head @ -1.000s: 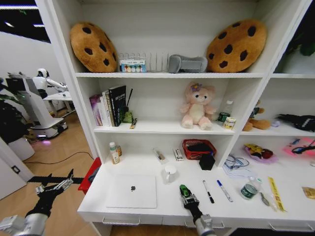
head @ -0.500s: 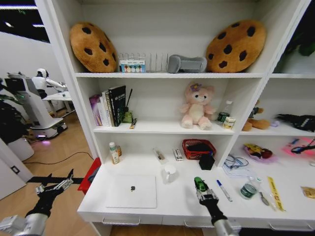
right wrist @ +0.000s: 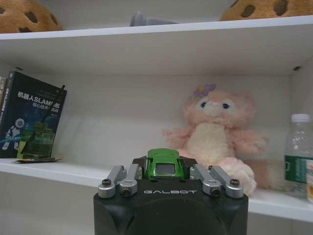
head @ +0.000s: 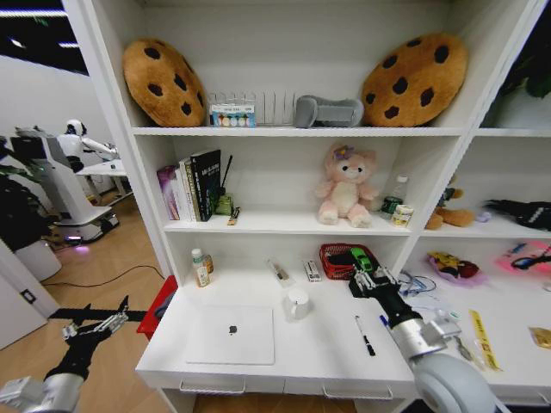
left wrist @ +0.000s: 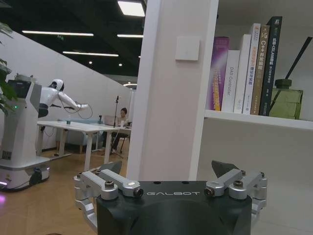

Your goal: Organize the objects on the table.

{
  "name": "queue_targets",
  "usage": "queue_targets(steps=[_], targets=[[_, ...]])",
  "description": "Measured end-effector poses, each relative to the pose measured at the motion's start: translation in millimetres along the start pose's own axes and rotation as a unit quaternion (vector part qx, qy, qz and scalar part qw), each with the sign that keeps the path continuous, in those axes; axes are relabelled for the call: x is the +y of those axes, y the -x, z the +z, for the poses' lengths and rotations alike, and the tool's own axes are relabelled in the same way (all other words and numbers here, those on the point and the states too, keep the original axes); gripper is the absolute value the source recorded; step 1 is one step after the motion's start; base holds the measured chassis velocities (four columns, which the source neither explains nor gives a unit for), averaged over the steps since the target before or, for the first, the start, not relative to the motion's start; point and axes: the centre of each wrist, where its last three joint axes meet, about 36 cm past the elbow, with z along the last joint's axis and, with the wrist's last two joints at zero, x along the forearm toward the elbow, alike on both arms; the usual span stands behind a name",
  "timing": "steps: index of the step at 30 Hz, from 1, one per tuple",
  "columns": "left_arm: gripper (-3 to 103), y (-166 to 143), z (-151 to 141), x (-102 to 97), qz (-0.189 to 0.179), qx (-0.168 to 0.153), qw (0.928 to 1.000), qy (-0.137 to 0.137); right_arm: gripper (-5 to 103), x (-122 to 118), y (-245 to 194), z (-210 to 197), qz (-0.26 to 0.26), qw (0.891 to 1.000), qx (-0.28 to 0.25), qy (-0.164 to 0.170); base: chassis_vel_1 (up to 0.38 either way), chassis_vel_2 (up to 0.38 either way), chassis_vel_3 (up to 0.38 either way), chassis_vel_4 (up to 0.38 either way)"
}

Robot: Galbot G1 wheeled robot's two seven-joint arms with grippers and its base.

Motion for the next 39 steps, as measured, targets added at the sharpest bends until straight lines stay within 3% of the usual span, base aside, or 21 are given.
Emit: queue_targets(steps=[5, 10, 13, 15, 21, 28, 39], targets=[[100, 0.0, 0.0, 0.1, 0.000, 0.000, 1.0000, 0.000, 37, -26.3, 65.3, -18.1, -0.041, 0.999, -0.011, -0.005, 0.000, 0.000, 0.000, 0.000], [100, 0.0, 0.0, 0.0, 0.000, 0.000, 1.0000, 0.000, 37, -27.2, 102.6, -21.7, -0.061, 0.998, -0.012, 0.012, 0.000, 0.000, 0.000, 0.000], [100, 0.0, 0.0, 0.1, 0.000, 0.000, 1.0000, 0.000, 37, -17.9, 132.4, -18.2, -0.082, 0.996, -0.007, 0.023, 0.000, 0.000, 0.000, 0.000], [100, 0.0, 0.0, 0.1, 0.000, 0.000, 1.0000, 0.000, 37, 0.2, 163.8, -13.3, -0.098, 0.994, -0.001, 0.046, 0.000, 0.000, 0.000, 0.000], [100, 0.0, 0.0, 0.0, 0.000, 0.000, 1.0000, 0.000, 37, 34.1, 201.2, 3.6, -0.116, 0.990, 0.027, 0.079, 0.000, 0.000, 0.000, 0.000], [100, 0.0, 0.0, 0.1, 0.000, 0.000, 1.0000, 0.000, 37, 54.7, 238.2, 16.0, -0.116, 0.988, 0.054, 0.086, 0.000, 0.000, 0.000, 0.000], [100, 0.0, 0.0, 0.1, 0.000, 0.000, 1.0000, 0.000, 37, 60.6, 284.1, 8.6, -0.090, 0.990, 0.084, 0.064, 0.000, 0.000, 0.000, 0.000]])
